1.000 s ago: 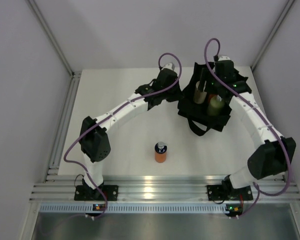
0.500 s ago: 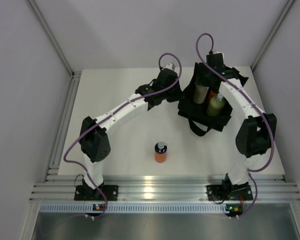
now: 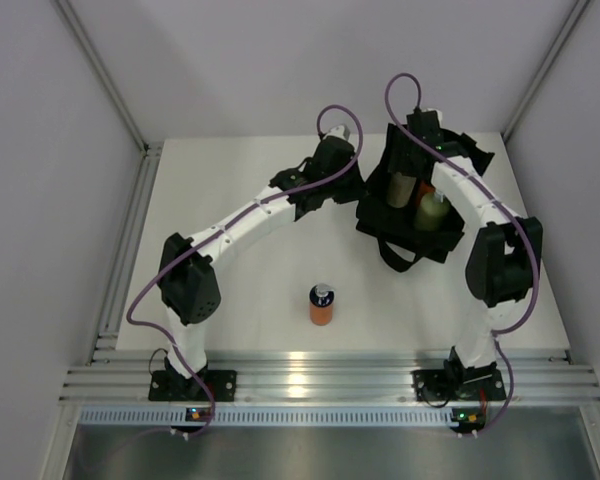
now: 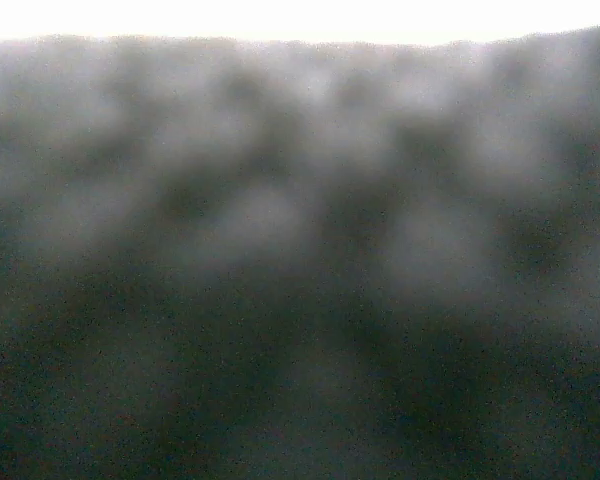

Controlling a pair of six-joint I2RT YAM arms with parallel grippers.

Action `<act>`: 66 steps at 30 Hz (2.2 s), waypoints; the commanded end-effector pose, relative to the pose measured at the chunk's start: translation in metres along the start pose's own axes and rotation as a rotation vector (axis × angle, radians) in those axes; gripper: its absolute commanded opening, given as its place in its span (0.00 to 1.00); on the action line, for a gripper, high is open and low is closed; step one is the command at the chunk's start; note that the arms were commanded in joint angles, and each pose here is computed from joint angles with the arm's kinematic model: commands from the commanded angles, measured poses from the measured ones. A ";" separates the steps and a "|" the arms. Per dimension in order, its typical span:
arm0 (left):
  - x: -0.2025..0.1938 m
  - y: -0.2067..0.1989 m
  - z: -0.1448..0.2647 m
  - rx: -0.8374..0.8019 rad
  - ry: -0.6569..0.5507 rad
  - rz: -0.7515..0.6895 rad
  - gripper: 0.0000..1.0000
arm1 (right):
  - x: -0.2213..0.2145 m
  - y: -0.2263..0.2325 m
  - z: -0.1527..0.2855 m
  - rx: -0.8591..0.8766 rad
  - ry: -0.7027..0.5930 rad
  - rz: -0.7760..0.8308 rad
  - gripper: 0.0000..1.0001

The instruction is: Take the personal care products out of the canvas bag

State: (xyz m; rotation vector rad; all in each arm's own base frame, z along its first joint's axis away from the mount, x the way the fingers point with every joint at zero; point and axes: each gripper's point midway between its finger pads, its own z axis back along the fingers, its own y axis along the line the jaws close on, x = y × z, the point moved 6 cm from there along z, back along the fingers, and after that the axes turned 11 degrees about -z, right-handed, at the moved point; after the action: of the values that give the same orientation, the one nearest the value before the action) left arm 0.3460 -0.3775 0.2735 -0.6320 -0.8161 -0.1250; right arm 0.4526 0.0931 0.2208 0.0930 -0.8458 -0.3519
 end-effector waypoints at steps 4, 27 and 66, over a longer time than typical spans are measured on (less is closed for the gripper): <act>0.018 -0.023 0.034 -0.092 -0.042 -0.004 0.00 | 0.020 -0.001 -0.015 0.001 -0.097 -0.009 0.66; 0.008 -0.020 0.041 -0.105 -0.010 -0.004 0.00 | -0.003 -0.007 -0.046 0.016 -0.106 -0.015 0.50; 0.002 -0.014 0.034 -0.079 0.003 0.000 0.00 | 0.079 0.002 0.091 0.163 -0.391 -0.054 0.00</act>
State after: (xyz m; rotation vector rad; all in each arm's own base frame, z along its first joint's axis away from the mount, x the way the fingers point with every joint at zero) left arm 0.3328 -0.3736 0.2734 -0.6544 -0.7894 -0.1464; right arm 0.4377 0.0840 0.2352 0.1043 -0.9787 -0.3192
